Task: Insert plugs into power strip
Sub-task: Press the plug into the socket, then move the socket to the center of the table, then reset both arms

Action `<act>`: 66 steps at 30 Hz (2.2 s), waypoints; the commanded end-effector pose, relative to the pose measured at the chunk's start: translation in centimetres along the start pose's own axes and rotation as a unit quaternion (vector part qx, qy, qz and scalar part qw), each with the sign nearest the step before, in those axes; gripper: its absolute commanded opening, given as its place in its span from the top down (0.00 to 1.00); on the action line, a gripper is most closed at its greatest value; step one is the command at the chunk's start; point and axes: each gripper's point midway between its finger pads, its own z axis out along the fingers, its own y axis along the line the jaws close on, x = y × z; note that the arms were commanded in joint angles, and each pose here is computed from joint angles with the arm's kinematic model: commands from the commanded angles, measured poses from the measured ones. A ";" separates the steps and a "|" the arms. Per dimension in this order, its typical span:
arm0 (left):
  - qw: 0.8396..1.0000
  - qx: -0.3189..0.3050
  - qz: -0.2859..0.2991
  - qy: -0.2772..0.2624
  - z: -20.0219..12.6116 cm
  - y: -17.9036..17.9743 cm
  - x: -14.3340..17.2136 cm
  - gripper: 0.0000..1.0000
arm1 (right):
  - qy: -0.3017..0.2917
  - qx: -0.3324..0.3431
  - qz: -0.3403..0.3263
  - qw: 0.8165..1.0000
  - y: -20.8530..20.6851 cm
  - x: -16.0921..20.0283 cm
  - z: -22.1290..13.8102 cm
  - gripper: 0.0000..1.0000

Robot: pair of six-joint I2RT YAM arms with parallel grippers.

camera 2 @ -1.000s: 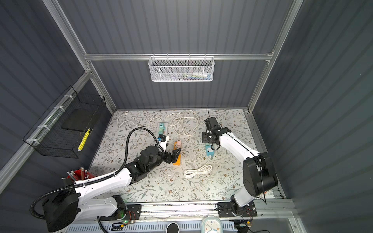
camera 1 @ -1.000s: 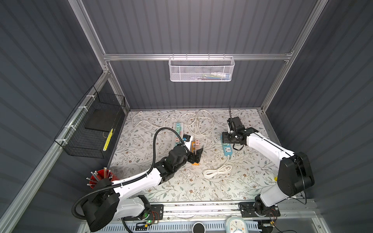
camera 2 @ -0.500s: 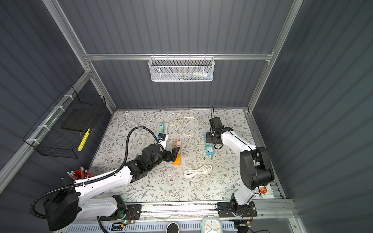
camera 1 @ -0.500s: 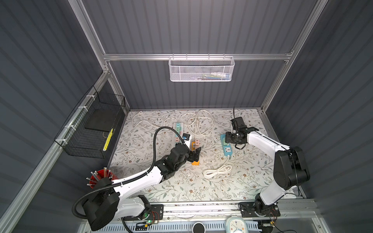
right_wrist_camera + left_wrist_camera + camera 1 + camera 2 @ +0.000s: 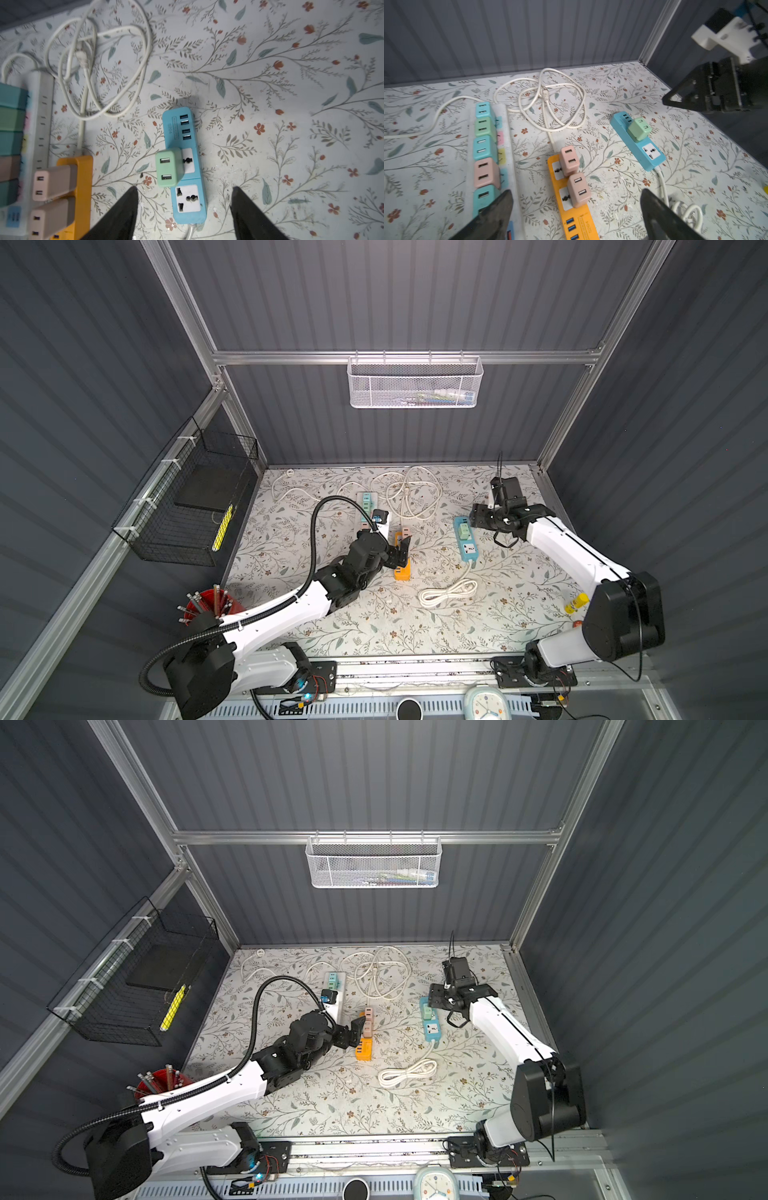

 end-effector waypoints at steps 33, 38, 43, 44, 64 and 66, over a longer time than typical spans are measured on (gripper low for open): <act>0.964 -0.262 -0.004 -0.037 -4.5 9.4 -3.3 0.00 | 0.094 -0.040 0.154 0.983 -2.1 9.3 4.4 0.37; 0.960 -0.276 0.038 -0.024 -5.1 9.7 -4.2 0.00 | 0.023 -0.054 0.112 0.992 -1.8 5.4 -0.1 0.25; 0.951 -0.297 0.083 0.007 -4.8 9.5 -5.4 0.00 | -0.057 -0.094 0.072 0.991 0.0 0.7 -5.7 0.13; 0.945 -0.316 0.081 0.005 -5.0 10.0 -5.7 0.00 | -0.075 -0.098 0.067 0.990 0.1 -0.1 -6.8 0.11; 0.940 -0.326 0.101 0.015 0.7 23.0 -1.3 0.00 | -0.273 -0.034 -0.063 0.960 -3.1 -3.2 -9.7 0.01; 0.931 -0.354 0.086 -0.002 0.1 24.7 0.3 0.00 | -0.278 -0.025 -0.055 0.959 -4.3 -3.2 -9.4 0.01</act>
